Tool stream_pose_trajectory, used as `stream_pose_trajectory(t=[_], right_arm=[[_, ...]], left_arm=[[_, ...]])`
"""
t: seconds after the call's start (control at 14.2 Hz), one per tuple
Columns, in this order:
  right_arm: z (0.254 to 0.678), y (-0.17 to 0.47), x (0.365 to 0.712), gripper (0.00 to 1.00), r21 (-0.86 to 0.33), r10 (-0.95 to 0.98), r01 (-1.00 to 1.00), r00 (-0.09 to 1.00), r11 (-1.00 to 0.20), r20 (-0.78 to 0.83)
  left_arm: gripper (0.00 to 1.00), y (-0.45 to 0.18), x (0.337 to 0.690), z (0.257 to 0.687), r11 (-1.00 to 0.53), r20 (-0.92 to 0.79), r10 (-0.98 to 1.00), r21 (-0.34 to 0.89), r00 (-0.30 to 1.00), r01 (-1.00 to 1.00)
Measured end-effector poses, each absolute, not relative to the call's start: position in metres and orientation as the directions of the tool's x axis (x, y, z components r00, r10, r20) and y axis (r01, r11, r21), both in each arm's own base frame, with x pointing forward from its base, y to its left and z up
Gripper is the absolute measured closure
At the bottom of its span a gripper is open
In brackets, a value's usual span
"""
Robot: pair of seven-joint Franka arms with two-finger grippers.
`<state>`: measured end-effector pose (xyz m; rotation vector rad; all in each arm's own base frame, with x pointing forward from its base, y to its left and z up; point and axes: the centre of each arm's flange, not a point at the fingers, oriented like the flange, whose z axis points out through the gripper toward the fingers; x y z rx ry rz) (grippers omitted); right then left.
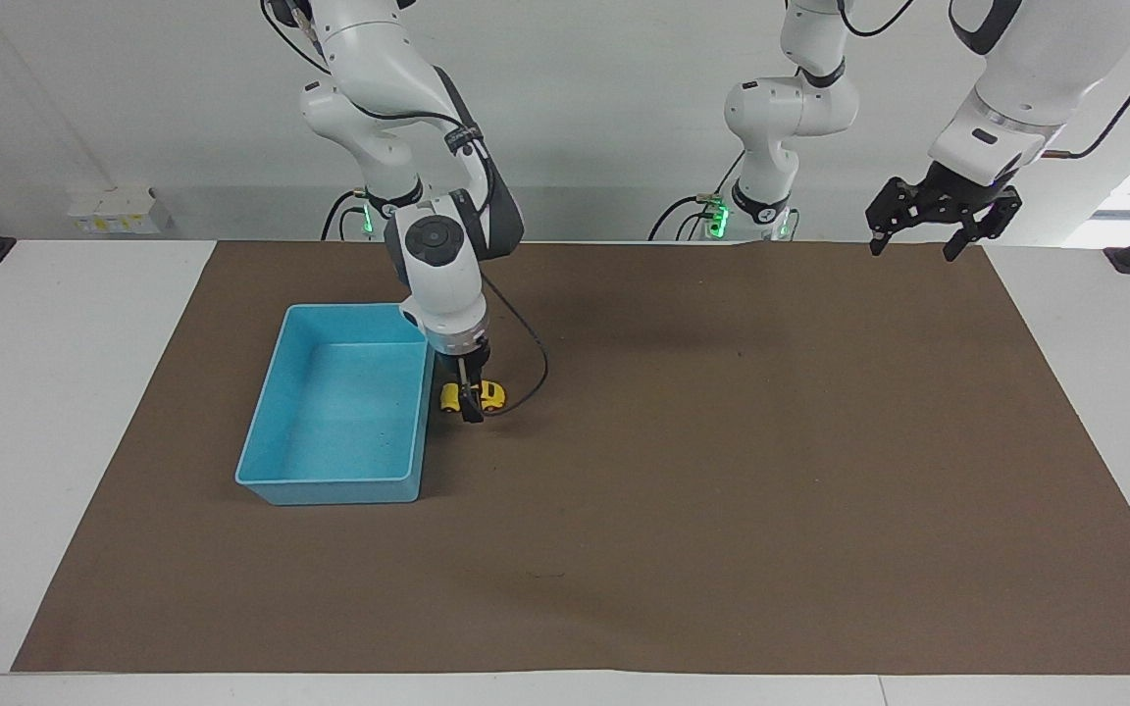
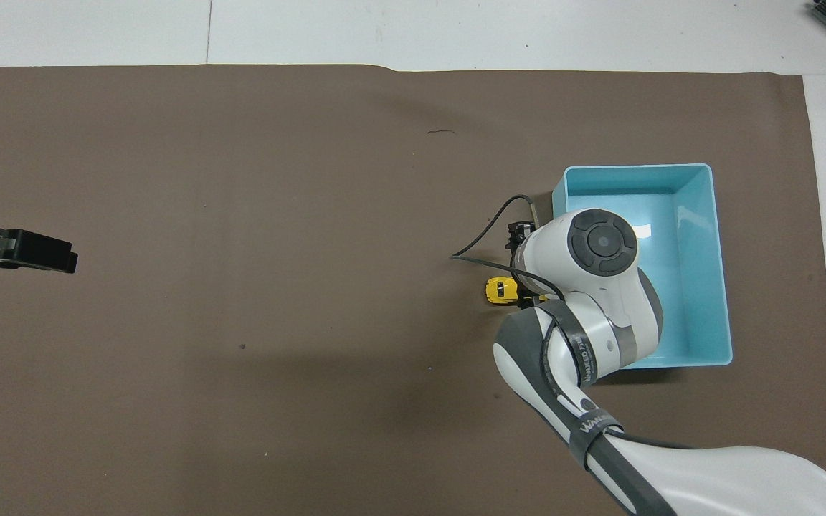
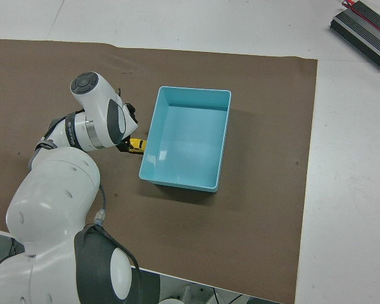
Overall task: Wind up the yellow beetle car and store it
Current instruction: 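Grasp the yellow car beside the box with the right gripper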
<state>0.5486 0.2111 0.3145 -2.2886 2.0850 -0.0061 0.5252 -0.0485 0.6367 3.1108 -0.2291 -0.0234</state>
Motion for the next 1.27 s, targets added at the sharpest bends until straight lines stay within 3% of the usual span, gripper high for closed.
stream_pose_trajectory(t=[0.14,0.21,0.42,0.49,0.77,1.27], right_arm=[[0.299,0.209,0.541,0.0,-0.059,-0.995,-0.994,0.094,-0.092,-0.034],[0.291,0.208,0.536,0.08,-0.064,-0.995,-0.993,0.098,-0.095,-0.034],[0.285,0.211,0.53,0.44,-0.063,-0.993,-0.992,0.112,-0.11,-0.029],[0.287,0.213,0.529,0.48,-0.067,-0.993,-0.991,0.116,-0.114,-0.03],[0.293,0.228,0.525,0.48,-0.034,-0.99,-0.989,0.142,-0.141,-0.02],[0.377,0.236,0.539,0.48,-0.038,-0.989,-0.989,0.146,-0.145,-0.018]], left_arm=[[0.0,-0.049,0.525,0.637,-0.989,-0.015,-0.147,0.023,0.989,-0.147],[0.0,-0.047,0.525,0.637,-0.989,-0.015,-0.144,0.024,0.99,-0.143],[0.0,-0.034,0.526,0.637,-0.992,-0.015,-0.121,0.025,0.993,-0.12],[0.0,-0.032,0.526,0.637,-0.993,-0.015,-0.116,0.025,0.993,-0.116],[0.0,-0.031,0.526,0.637,-0.993,-0.015,-0.115,0.025,0.993,-0.115],[0.0,-0.031,0.526,0.637,-0.993,-0.015,-0.115,0.025,0.993,-0.115]])
